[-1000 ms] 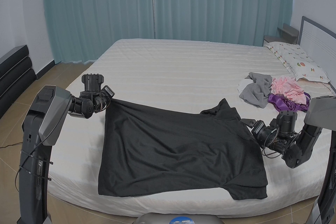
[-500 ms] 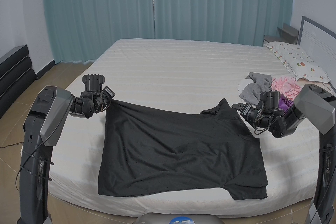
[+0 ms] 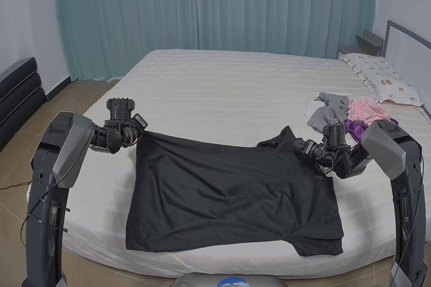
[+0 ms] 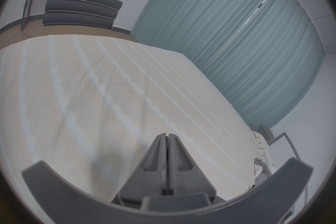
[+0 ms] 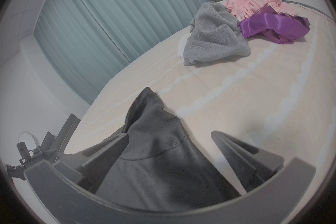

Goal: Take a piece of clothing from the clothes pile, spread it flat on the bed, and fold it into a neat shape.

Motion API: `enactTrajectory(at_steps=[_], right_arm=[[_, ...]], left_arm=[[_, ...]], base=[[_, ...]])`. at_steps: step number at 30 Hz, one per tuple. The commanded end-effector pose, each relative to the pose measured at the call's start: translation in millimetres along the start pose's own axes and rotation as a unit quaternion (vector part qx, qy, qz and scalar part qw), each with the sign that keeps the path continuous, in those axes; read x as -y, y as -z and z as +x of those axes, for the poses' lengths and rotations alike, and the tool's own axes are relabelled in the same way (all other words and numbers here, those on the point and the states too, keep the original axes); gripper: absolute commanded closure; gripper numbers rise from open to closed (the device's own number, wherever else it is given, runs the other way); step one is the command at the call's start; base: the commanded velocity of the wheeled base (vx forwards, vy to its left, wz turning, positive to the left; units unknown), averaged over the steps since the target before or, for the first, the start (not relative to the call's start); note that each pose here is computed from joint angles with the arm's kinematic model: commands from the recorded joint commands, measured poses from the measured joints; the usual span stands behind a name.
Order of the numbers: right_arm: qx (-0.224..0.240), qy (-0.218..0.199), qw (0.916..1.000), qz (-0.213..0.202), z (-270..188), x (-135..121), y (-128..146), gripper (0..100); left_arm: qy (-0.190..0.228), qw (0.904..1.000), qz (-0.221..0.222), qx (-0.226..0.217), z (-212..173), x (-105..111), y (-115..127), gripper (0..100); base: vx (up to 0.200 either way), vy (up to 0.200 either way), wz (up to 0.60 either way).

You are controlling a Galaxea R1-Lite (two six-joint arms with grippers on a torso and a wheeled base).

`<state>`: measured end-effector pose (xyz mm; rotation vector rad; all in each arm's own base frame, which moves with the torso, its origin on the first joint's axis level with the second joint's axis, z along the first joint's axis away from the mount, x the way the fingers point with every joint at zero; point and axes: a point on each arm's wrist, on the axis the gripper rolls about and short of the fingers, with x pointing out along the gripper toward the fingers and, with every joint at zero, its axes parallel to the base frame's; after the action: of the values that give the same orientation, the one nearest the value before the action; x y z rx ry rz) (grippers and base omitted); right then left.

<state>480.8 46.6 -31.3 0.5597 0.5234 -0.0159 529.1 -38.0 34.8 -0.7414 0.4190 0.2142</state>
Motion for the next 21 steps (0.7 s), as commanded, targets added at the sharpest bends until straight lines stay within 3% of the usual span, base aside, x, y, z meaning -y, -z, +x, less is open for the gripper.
enactTrajectory(at_steps=[1,13,21], right_arm=[[-0.006,0.003,1.0,-0.001,11,7,9,100],[0.02,-0.011,0.9996,0.014,13,-2,-4,100],[0.069,-0.021,0.996,0.053,3,-4,-40,100]], left_arm=[[-0.001,1.0,0.0,-0.002,1,-1,2,100],[-0.003,1.0,0.002,-0.004,3,-2,5,100],[0.013,0.9998,0.0,0.013,9,2,1,100]], base=[[0.0,0.0,0.0],[0.0,0.0,0.0],[0.0,0.0,0.0]])
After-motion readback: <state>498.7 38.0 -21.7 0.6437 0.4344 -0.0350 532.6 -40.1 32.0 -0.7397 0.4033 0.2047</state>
